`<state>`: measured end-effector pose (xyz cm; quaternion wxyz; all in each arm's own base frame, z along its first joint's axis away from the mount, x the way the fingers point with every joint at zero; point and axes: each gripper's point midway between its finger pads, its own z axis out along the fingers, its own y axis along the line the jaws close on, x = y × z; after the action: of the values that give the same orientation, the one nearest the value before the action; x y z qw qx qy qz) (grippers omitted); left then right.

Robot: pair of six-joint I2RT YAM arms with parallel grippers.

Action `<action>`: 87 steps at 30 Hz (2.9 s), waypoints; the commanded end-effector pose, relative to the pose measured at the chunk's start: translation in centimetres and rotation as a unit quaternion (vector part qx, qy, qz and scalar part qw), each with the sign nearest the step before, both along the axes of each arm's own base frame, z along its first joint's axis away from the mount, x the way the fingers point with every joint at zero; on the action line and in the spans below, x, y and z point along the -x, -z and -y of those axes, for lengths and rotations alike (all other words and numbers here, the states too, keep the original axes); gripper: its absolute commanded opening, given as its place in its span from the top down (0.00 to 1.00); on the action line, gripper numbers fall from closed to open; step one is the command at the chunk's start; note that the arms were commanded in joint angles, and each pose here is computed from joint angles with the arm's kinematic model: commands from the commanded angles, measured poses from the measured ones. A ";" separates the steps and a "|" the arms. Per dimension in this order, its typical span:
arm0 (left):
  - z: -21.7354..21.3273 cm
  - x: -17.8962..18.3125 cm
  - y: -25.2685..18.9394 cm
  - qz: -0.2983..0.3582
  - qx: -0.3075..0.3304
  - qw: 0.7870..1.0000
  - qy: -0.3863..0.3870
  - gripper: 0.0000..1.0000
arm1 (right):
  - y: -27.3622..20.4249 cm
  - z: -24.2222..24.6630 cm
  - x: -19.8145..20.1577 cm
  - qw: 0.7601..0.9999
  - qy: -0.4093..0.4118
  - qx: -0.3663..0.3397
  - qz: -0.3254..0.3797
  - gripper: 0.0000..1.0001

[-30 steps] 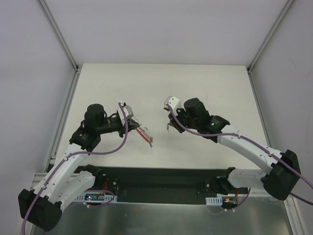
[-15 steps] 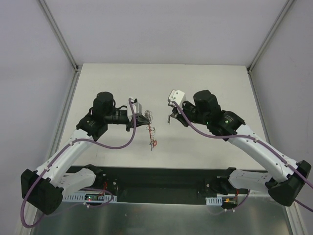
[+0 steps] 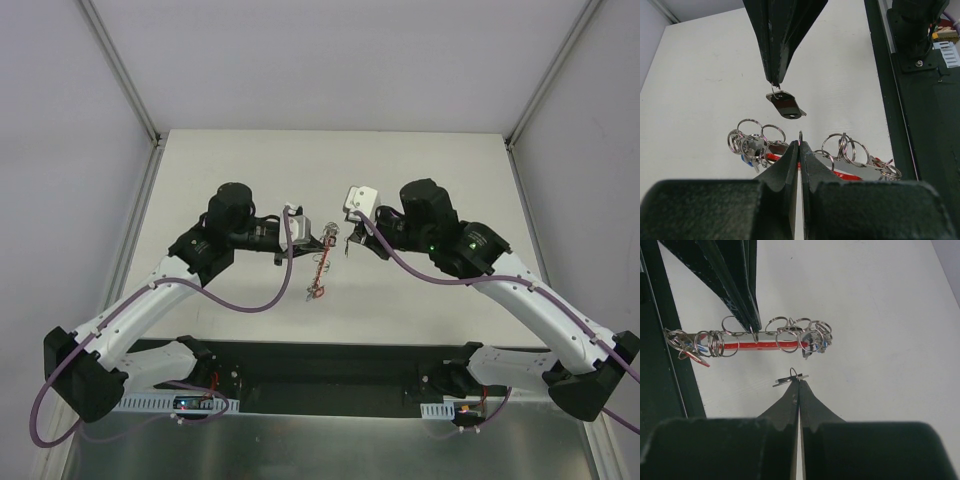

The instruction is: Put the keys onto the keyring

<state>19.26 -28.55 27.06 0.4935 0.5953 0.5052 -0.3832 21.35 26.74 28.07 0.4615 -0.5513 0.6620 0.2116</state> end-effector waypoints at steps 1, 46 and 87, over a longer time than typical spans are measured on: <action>1.1 -0.6 -3.6 0.070 0.034 0.997 0.010 1.00 | -2.8 -0.4 1.5 0.999 -0.038 -0.028 0.018 0.99; 2.1 -7.7 22.3 -0.201 -0.184 0.937 -0.218 1.00 | 11.4 8.1 -0.5 0.968 0.220 0.062 -0.105 0.99; 1.7 -8.3 21.9 -0.285 -0.216 0.882 -0.307 0.75 | 13.1 8.7 -0.9 0.964 0.222 0.065 -0.133 0.99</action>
<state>27.73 -29.98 5.01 0.3090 0.3909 0.8300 -0.2505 22.15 17.72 15.06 0.3652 -0.3895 0.8367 0.1218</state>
